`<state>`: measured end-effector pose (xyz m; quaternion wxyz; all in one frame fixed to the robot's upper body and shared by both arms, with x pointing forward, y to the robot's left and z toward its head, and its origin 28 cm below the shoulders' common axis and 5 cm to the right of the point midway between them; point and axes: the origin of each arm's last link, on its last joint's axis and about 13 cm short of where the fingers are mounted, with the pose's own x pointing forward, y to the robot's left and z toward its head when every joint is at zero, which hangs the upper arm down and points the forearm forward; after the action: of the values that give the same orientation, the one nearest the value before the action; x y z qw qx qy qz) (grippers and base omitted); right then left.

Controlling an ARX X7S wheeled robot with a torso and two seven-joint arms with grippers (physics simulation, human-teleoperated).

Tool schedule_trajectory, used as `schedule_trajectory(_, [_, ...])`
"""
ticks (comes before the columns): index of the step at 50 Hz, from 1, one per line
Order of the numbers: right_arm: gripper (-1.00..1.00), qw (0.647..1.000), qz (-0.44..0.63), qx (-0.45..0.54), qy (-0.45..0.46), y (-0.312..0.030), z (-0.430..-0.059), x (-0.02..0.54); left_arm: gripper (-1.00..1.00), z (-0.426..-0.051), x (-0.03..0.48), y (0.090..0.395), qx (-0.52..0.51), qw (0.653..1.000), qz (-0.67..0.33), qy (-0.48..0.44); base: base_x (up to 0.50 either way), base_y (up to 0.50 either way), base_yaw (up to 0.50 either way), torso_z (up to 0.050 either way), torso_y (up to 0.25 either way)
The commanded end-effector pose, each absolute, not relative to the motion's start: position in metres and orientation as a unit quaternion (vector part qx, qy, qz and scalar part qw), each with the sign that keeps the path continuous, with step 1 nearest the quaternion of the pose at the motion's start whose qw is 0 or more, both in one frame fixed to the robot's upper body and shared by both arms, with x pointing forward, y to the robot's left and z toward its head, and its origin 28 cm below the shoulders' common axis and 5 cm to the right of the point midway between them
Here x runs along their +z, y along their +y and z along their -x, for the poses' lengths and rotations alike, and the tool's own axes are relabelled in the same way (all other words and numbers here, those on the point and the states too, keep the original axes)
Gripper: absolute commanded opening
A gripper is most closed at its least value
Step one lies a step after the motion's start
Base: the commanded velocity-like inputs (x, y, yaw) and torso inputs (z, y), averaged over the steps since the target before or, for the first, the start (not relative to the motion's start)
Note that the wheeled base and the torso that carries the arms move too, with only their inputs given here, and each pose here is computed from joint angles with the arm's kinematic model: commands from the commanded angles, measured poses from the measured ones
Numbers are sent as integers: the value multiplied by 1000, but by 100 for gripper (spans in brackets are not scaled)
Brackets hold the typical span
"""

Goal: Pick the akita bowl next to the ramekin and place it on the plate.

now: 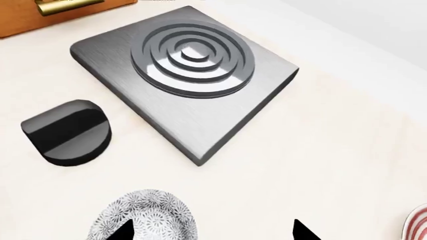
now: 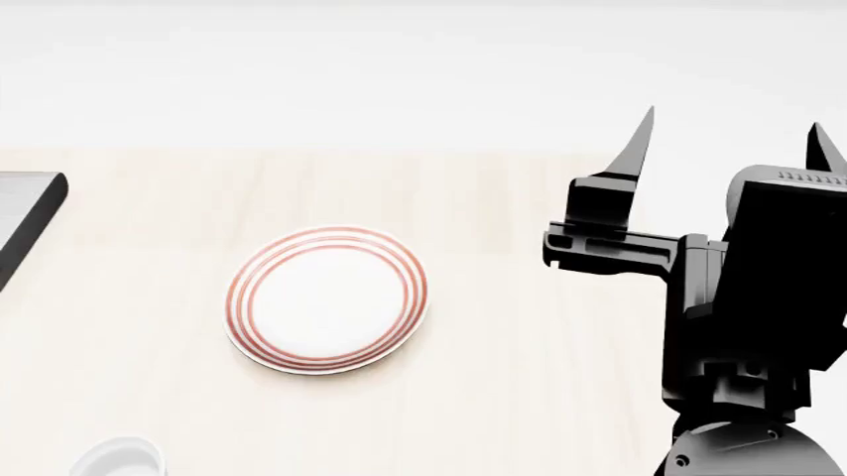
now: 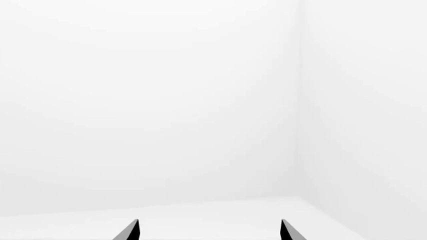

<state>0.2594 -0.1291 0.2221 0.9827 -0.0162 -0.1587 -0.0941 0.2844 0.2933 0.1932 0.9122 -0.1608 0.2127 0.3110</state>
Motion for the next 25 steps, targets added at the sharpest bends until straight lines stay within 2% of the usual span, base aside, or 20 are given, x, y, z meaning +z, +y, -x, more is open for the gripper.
schedule_trajectory(1, [100,983,16,-94,-158,-129,-260,222,100,-285,190,295,309,915,150,213,0,0,0,0,0])
schedule_trajectory(13, [100,983,15,-94,-158,-129,-260,222,100,-287,193,295,293,923,147,202,0,0,0,0,0])
schedule_trajectory(20, [100,983,14,-95,-158,-129,-260,222,100,-288,196,296,294,922,155,197,0,0,0,11,-153])
schedule_trajectory(25, [100,983,14,-95,-157,-129,-259,223,100,-288,196,296,300,920,158,198,0,0,0,3,-36])
